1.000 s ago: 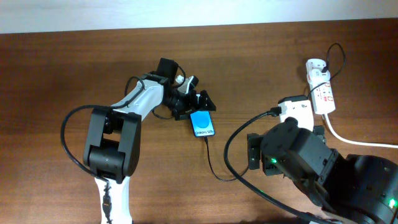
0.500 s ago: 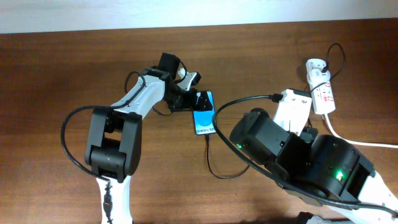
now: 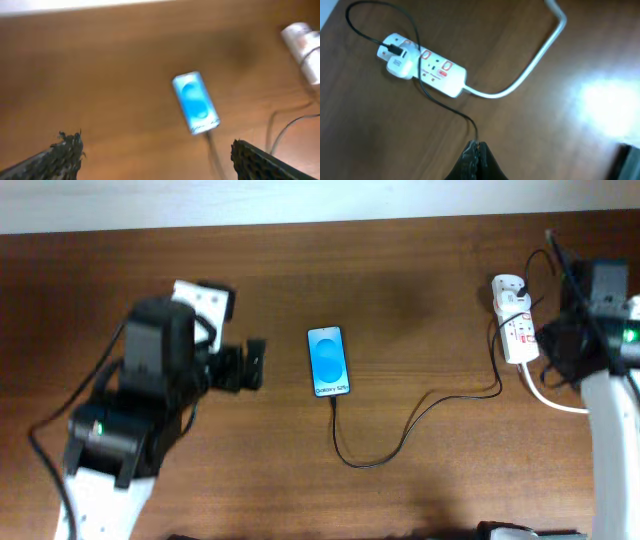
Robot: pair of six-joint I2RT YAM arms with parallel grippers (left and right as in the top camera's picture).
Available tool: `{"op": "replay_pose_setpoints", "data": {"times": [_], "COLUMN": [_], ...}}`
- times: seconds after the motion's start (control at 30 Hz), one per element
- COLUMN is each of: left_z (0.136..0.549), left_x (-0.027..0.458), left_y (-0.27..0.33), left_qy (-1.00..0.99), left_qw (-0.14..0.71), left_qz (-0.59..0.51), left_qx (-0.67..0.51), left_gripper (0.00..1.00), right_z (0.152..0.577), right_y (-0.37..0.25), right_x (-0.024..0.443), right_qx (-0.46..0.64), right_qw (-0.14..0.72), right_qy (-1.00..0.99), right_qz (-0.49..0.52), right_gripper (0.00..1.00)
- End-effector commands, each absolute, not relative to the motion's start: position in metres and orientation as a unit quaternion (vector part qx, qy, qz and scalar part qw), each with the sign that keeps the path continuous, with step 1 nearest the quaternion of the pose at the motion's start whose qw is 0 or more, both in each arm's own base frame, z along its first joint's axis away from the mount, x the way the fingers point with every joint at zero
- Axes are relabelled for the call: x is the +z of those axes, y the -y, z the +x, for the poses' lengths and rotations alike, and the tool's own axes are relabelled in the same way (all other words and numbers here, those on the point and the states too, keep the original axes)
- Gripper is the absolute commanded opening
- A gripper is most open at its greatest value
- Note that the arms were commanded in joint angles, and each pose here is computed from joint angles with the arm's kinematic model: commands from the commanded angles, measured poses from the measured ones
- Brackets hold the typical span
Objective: Plug charger to phone and switch on socket
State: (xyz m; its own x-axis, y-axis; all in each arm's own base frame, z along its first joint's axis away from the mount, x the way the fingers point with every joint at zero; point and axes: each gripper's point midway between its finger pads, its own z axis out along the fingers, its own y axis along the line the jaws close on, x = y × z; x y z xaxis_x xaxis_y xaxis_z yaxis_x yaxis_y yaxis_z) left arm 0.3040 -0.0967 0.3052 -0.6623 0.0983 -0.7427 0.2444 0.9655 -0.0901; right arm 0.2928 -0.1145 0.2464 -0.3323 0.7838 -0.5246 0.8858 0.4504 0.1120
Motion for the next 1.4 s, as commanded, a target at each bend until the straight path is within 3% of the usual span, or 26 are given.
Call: {"op": "replay_pose_setpoints", "data": {"times": [0.0,0.07,0.17,0.33,0.6,0.77,1.03,1.17,1.23,1.37], "left_z": [0.276,0.257,0.246,0.236,0.204,0.203,0.203,0.177,0.164,0.118], "left_x": [0.315,0.325,0.320,0.320,0.349,0.349,0.349,0.367,0.374,0.369], "left_y": [0.042,0.025,0.022,0.019,0.009,0.009,0.009,0.001,-0.006,-0.041], "left_qy": [-0.894,-0.885,-0.892,-0.893,-0.859,-0.859,-0.859,-0.830,-0.816,-0.798], "left_qw": [0.448,0.464,0.451,0.450,0.511,0.511,0.512,0.557,0.577,0.590], "left_qz": [0.014,-0.003,-0.001,0.000,-0.012,-0.012,-0.012,-0.021,-0.033,-0.115], "left_qx": [0.003,0.031,0.035,0.034,0.015,0.015,0.015,0.000,-0.001,0.053], "left_gripper": [0.99,0.99,0.99,0.99,0.99,0.99,0.99,0.99,0.99,0.99], "right_z": [0.321,0.358,0.413,0.478,0.485,0.477,0.470,0.428,0.417,0.373], "right_y": [0.126,0.142,0.147,0.171,0.174,0.161,0.157,0.192,0.186,0.150], "right_x": [0.179,0.118,0.072,0.055,0.034,0.005,0.006,0.098,0.186,0.399], "right_qx": [-0.030,0.016,0.069,0.084,0.086,0.106,0.094,-0.001,0.019,0.098], "right_qw": [0.157,0.113,0.108,0.173,0.169,0.121,0.109,0.157,0.242,0.507], "right_qy": [-0.842,-0.835,-0.844,-0.837,-0.827,-0.820,-0.832,-0.815,-0.799,-0.712], "right_qz": [0.515,0.538,0.520,0.512,0.530,0.549,0.536,0.558,0.550,0.476], "right_gripper": [0.04,0.04,0.04,0.04,0.04,0.04,0.04,0.04,0.04,0.04]}}
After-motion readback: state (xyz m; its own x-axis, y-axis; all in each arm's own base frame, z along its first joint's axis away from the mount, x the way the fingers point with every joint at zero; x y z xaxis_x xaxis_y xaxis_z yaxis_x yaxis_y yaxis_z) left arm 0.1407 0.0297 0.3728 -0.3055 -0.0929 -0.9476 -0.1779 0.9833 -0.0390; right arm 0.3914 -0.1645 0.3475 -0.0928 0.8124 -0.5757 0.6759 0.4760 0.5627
